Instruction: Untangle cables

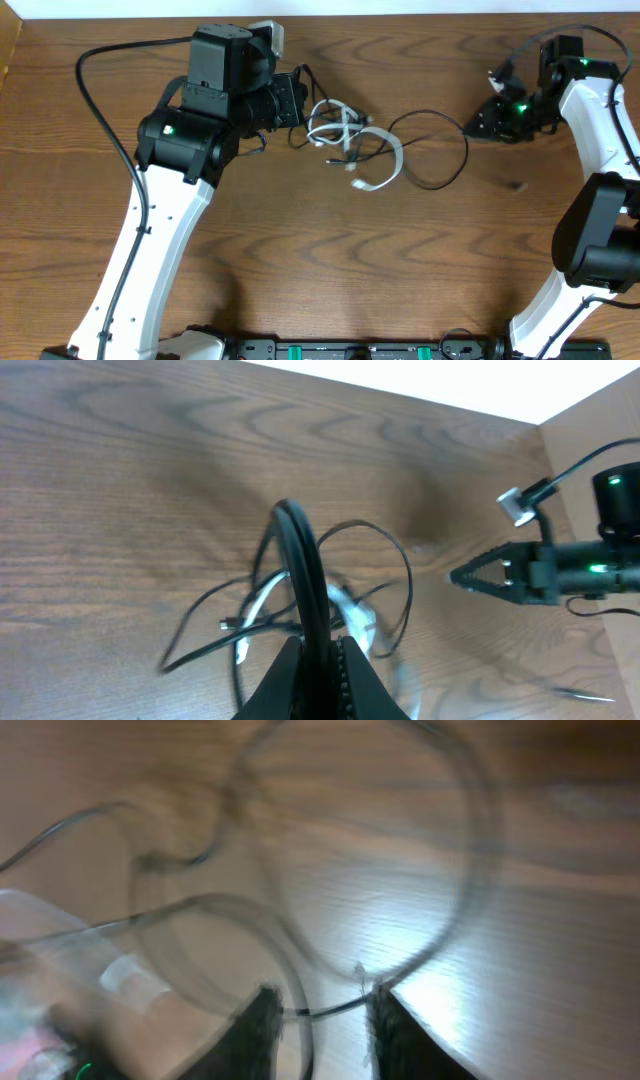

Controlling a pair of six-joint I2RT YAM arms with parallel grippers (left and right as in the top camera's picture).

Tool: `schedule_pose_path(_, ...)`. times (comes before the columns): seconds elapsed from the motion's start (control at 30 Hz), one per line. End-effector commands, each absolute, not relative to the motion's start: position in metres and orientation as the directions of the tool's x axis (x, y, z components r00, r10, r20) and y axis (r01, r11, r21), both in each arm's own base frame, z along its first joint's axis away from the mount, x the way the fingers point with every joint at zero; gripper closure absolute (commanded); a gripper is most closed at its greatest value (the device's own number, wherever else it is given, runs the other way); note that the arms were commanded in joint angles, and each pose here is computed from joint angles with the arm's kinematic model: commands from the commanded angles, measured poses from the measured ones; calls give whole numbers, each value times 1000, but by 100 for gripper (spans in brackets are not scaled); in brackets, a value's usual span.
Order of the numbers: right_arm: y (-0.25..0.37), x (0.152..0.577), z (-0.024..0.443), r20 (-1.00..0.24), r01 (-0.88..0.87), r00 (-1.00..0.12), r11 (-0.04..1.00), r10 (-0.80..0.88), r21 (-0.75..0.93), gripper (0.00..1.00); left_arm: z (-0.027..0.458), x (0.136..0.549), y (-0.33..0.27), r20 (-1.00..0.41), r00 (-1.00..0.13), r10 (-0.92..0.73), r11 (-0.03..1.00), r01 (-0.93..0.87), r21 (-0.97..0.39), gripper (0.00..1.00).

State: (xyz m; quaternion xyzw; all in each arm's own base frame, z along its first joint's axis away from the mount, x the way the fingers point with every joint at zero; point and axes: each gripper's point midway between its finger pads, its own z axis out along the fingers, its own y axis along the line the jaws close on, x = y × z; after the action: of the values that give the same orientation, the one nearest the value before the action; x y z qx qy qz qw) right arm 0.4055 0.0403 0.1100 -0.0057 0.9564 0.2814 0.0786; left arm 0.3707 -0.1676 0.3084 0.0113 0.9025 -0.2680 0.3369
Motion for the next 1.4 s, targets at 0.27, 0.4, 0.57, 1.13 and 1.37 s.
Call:
schedule_pose_path(0.27,138,408,220,-543,-544,-831,387,-122,745,45,307,377,-169,-604,-779,-170,849,195,-491,92)
schedule_pose_path(0.4,184,394,219,-574,-616,-788,327,-225,717,44,304,378,-170,-596,-785,-168,849,191,-492,92)
schedule_pose_path(0.57,226,386,216,-633,-711,-703,290,-324,641,43,300,379,-173,-583,-796,-163,843,194,-501,92)
schedule_pose_path(1.13,277,350,240,-782,-925,-372,123,-500,361,38,300,379,-173,-584,-795,-163,844,195,-500,93)
schedule_pose_path(1.37,273,339,262,-807,-944,-325,114,-493,311,36,300,379,-172,-585,-794,-164,844,194,-501,93)
